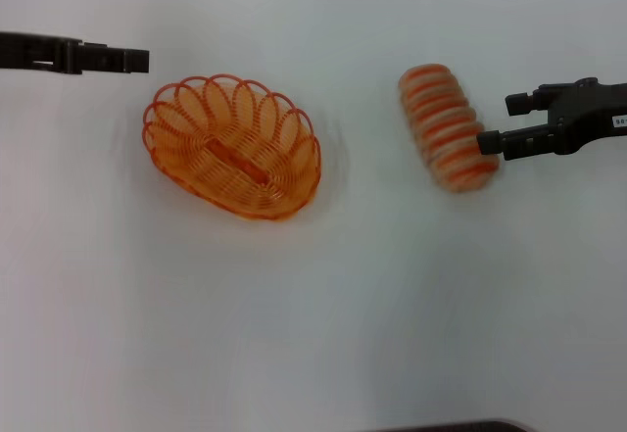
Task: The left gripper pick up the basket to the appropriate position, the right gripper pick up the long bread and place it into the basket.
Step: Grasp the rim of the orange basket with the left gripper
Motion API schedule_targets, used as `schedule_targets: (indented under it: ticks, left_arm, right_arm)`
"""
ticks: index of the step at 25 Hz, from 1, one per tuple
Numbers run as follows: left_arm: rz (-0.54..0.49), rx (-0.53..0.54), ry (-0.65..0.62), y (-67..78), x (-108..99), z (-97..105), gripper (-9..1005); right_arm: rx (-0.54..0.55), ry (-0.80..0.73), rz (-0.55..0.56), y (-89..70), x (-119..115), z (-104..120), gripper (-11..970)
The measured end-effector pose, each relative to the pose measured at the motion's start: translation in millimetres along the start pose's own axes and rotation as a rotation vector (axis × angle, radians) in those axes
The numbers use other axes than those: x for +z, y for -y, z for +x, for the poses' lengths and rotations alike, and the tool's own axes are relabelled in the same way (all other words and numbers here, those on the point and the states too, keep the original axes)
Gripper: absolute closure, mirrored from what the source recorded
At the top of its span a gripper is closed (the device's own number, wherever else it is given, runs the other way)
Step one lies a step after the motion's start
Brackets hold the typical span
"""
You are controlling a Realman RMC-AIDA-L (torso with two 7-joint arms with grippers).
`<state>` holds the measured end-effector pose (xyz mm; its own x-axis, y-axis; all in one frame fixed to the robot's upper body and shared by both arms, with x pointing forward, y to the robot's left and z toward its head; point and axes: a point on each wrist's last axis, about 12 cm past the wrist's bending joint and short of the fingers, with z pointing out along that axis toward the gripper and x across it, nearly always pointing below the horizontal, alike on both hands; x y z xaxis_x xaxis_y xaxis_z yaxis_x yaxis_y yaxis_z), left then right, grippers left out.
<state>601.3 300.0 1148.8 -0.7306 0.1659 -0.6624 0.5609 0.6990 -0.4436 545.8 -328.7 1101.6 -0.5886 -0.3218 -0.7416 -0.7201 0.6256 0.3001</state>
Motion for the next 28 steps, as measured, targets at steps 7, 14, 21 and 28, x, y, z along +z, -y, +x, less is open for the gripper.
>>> schedule_targets:
  ticks: [7,14,21,28]
  left_arm:
    - [-0.112,-0.043,-0.111,3.4,13,-26,196]
    - [-0.231,0.072,-0.243,12.9,36,-41,196]
    - [-0.261,0.187,-0.343,33.2,64,-45,196]
    - [-0.297,0.254,-0.380,42.3,82,-40,197]
  right_arm:
    - [-0.008,-0.006,-0.008,0.4,-1,-4,33]
    - [-0.009,-0.008,-0.010,1.3,-2,-7,33]
    - [-0.009,-0.008,-0.009,1.8,-2,-9,33]
    - [-0.014,-0.007,-0.009,2.3,-2,-11,33]
